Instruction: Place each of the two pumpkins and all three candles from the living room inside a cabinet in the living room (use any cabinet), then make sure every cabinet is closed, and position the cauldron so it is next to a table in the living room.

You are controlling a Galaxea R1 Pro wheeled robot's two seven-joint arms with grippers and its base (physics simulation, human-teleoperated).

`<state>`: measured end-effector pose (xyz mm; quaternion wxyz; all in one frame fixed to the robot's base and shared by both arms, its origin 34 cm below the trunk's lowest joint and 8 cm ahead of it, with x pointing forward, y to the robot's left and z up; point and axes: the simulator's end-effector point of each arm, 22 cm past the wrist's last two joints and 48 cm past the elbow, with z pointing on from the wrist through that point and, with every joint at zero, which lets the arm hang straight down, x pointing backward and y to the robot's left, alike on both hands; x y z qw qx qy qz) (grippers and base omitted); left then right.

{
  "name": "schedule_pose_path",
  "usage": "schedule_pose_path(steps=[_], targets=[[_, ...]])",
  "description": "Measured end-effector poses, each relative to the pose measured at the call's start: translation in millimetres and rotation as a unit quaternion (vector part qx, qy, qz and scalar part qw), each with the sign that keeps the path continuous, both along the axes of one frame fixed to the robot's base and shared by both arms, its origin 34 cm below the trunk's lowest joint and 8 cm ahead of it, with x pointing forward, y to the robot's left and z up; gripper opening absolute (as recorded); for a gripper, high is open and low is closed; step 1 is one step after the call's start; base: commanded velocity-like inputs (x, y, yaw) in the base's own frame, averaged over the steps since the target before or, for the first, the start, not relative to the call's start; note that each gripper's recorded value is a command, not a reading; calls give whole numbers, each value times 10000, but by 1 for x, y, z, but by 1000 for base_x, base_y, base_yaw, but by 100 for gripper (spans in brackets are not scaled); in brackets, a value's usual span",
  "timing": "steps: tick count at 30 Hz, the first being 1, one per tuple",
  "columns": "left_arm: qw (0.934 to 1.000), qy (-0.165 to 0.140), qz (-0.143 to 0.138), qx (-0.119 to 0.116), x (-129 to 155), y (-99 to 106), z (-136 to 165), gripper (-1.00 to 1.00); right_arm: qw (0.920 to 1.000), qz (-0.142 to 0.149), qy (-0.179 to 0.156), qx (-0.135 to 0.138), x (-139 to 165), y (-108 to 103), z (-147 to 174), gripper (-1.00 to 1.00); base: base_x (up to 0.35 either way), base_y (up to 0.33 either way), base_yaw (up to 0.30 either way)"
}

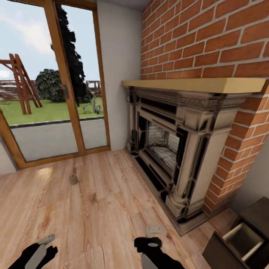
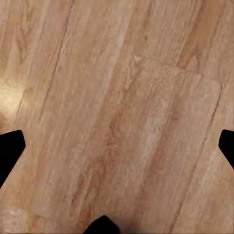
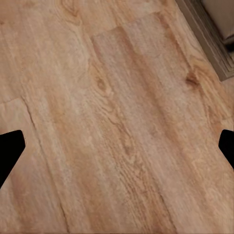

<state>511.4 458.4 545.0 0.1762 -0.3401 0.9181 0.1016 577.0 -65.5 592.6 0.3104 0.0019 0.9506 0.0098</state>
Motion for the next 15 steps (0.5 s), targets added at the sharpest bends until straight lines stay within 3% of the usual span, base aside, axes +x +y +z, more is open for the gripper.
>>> schedule_pose_path(steps=[3, 10, 15], targets=[[10000, 79, 17, -3, -7, 0, -4, 100, 9999, 60, 99, 23, -7, -3, -12, 100, 209, 202, 289], [9999, 108, 26, 2, -9, 1, -6, 100, 9998, 72, -15, 197, -6, -2, -17, 100, 241, 177, 290], [9999, 107, 29, -4, -10, 1, -6, 100, 9998, 61, -21, 195, -7, -3, -18, 100, 275, 50, 291]])
